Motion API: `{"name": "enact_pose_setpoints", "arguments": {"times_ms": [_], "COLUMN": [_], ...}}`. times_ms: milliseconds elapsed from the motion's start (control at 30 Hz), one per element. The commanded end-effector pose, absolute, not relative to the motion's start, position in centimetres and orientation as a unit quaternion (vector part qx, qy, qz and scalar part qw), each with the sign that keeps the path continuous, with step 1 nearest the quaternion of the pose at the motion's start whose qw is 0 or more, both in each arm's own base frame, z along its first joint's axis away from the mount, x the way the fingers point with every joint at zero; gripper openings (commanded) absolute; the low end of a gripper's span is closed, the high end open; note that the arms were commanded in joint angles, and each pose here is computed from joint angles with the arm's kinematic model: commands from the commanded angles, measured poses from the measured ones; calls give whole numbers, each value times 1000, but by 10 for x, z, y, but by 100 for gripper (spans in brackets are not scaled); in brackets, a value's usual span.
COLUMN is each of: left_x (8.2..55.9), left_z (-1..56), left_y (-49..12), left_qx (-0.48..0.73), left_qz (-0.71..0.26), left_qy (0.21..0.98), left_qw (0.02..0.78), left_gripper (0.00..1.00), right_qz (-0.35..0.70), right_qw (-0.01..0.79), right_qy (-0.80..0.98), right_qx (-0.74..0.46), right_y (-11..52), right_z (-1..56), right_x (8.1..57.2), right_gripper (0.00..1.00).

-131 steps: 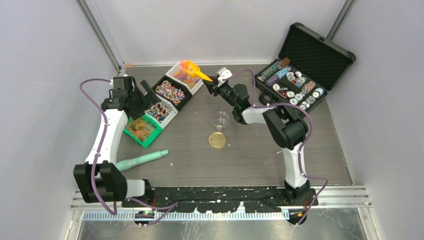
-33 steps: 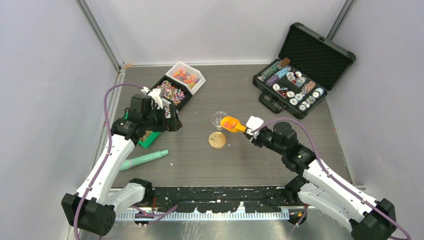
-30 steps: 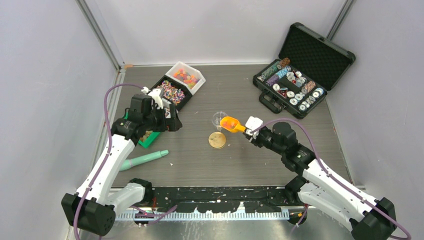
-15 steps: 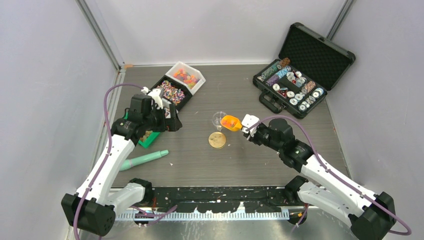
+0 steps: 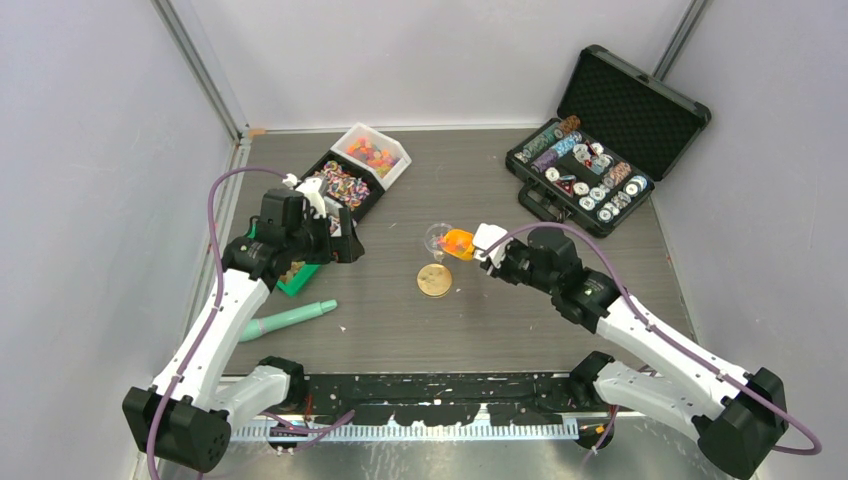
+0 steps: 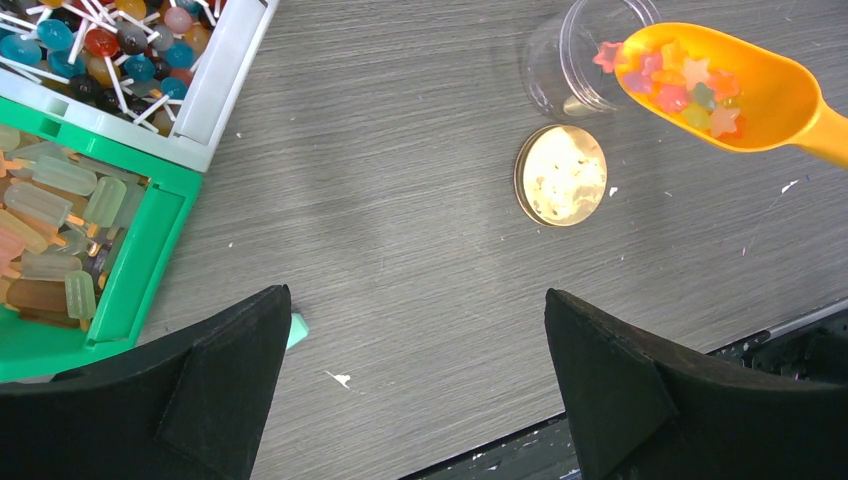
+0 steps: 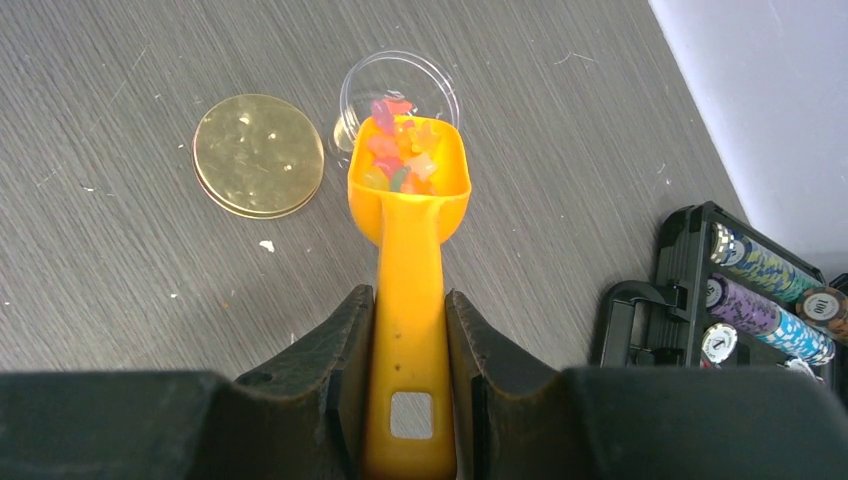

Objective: Pack the candies
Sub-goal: Place the fake candies in the packing bottle.

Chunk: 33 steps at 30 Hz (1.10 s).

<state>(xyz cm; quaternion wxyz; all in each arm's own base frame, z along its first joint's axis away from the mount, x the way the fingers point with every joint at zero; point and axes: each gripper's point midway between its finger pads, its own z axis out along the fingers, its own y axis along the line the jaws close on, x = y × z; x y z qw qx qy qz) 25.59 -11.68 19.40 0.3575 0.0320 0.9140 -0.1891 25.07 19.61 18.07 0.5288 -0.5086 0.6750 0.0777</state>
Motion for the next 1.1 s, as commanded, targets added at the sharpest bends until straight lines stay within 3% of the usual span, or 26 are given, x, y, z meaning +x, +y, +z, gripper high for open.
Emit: {"name": "enact_pose_setpoints", "arguments": {"times_ms": [0, 1067], "left_x": [255, 255], "left_z": [203, 202], "left_y": [-115, -114], "left_qx": [43, 41], "left_qz": [-185, -182], "left_qy": [908, 910], "left_qw": [373, 371], "left_gripper": [100, 100], "right_qz": [61, 12], "right_qw": [557, 494], "right_qy": [654, 648], "right_qx": [-509, -579], "right_y": [201, 202], "right_z": [212, 230], "right_x": [260, 256], "right_gripper": [0, 0]}}
